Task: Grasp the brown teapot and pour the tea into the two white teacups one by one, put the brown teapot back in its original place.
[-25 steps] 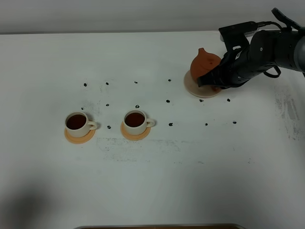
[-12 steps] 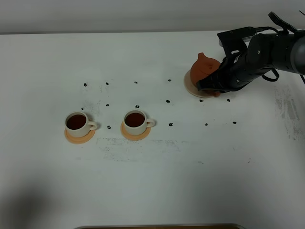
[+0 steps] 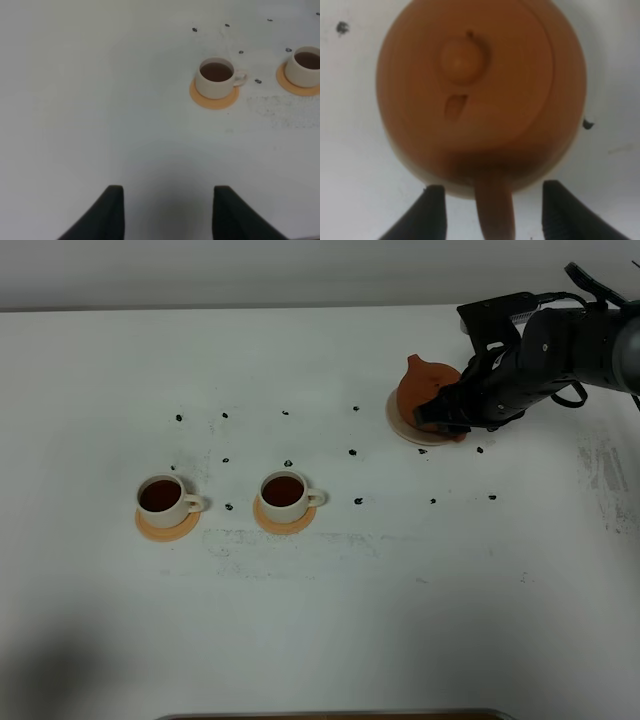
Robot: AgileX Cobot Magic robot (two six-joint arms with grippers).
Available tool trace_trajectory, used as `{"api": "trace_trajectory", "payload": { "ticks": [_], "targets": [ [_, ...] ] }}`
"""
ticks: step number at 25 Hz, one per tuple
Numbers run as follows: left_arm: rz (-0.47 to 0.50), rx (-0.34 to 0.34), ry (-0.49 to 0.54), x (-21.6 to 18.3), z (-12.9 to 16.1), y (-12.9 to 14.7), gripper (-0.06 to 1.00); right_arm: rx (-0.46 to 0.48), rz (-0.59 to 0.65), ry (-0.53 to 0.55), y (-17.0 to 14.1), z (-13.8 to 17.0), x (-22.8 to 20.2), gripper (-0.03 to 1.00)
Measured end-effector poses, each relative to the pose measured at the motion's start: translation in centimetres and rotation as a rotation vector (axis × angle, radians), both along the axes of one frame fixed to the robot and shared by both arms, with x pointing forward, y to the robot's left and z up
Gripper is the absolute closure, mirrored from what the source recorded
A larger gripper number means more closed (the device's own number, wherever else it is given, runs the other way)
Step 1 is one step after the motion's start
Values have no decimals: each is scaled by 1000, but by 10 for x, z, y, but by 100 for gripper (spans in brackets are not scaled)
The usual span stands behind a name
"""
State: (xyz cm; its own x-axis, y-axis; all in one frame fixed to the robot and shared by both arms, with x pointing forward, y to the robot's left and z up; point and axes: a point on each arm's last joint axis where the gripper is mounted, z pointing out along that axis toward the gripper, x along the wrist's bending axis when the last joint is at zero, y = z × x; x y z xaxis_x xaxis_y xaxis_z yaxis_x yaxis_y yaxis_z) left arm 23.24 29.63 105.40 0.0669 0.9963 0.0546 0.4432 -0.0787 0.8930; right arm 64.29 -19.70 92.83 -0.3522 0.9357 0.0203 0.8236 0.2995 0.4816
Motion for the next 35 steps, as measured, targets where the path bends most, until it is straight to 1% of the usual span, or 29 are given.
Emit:
{"api": "trace_trajectory", "payload": {
  "ticks": [2,7,12,17,25,31,35],
  "targets": [
    [0,0,0,0,0,0,51,-8,12,-14,-1,13,-3,50],
    [0,0,0,0,0,0,51,-28,44,-56,-5,56,-17,52],
    [0,0,0,0,0,0,51,-50,63,-123,-13,95,-45,54],
    [0,0,0,0,0,0,51,-50,72,-153,-22,135,-83,54],
    [0,0,0,0,0,0,51,-97,91,-228,-42,197,-154,54],
    [0,0,0,0,0,0,51,-94,89,-269,-58,226,-219,55],
    [0,0,0,0,0,0,51,-87,87,-308,-69,237,-268,55]
  ]
}}
